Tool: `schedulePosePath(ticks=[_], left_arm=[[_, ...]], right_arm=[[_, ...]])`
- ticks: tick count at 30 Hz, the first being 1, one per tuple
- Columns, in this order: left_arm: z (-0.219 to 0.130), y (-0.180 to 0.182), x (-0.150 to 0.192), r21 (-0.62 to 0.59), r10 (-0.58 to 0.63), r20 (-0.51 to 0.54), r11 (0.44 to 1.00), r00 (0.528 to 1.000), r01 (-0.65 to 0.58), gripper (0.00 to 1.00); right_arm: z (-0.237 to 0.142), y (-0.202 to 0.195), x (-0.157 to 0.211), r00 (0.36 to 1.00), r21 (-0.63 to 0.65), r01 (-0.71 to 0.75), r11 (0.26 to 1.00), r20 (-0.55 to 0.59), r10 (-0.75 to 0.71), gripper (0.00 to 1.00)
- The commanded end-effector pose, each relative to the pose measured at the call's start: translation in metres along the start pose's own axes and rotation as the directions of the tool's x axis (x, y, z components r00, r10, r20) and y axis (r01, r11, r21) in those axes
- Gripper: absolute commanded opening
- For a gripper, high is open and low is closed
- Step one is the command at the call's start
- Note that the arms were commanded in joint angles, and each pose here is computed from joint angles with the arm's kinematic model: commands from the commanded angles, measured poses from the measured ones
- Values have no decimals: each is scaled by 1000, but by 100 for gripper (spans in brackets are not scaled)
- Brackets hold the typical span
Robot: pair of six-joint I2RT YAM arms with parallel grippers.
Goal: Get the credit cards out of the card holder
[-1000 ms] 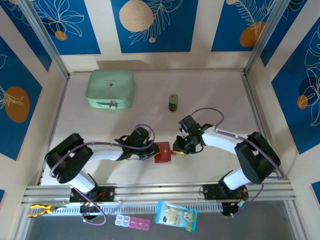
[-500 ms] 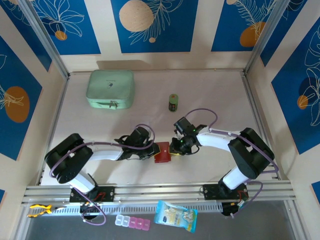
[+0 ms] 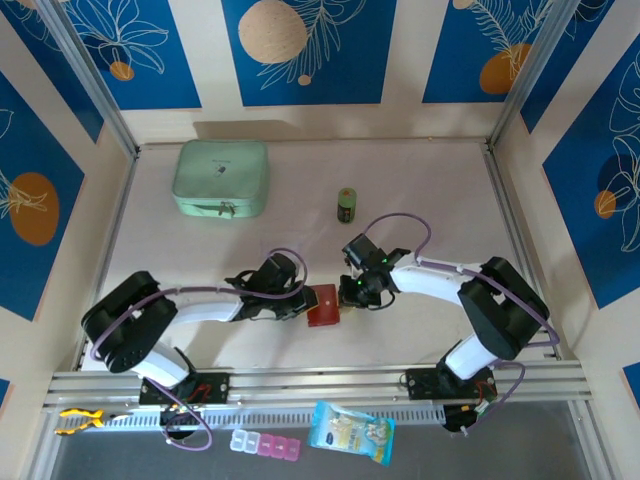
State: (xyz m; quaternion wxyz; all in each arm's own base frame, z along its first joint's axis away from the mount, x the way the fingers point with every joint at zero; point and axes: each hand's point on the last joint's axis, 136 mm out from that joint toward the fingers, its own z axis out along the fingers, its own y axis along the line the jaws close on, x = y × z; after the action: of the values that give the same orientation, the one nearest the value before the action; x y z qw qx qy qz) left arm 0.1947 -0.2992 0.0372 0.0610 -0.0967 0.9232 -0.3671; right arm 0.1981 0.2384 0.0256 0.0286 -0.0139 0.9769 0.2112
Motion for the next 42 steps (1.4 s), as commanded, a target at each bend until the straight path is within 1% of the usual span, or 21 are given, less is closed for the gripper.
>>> schedulePosePath(ticks=[1,7,11,17,21,23,26,30,33,36,39,42], left_arm=[[-12,5,1,-38,17,13,999,1000,-16,21],[-45,2,-7,-27,34,93,999,995,-32,22],[-72,0,-14,-21,60,157,998,986,-57,23],[-113,13,-18,-19,46,255,999,966,-43,28],[-126,25,-18,-16,32,288,999,957,-29,29],[-128,28,-15,-8,24,284,1000,959,-23,30],[-127,23,-13,35,12,267,999,964,-22,31],[-124,23,-12,30,18,249,999,968,-27,31],[-119,25,-11,17,27,232,999,972,-32,30],[-112,25,-11,9,32,208,999,978,-34,29],[-101,25,-11,5,31,175,999,984,-32,22],[-91,26,-10,5,28,150,1000,988,-30,18]], right_arm=[[-19,13,-5,997,6,66,998,48,-66,10],[-39,22,-3,989,66,126,990,67,-130,10],[-51,34,-1,984,67,162,985,65,-166,9],[-67,57,1,973,64,217,974,72,-221,9],[-72,79,3,963,35,260,965,68,-262,9],[-71,87,3,959,30,276,961,65,-277,9],[-71,103,3,952,10,300,954,61,-300,9],[-75,119,4,943,-1,327,945,64,-326,9],[-81,120,4,942,0,329,944,76,-328,9],[-80,106,4,951,26,300,954,77,-301,9],[-72,83,6,968,58,244,968,55,-247,9],[-66,64,8,977,79,204,976,43,-208,9]])
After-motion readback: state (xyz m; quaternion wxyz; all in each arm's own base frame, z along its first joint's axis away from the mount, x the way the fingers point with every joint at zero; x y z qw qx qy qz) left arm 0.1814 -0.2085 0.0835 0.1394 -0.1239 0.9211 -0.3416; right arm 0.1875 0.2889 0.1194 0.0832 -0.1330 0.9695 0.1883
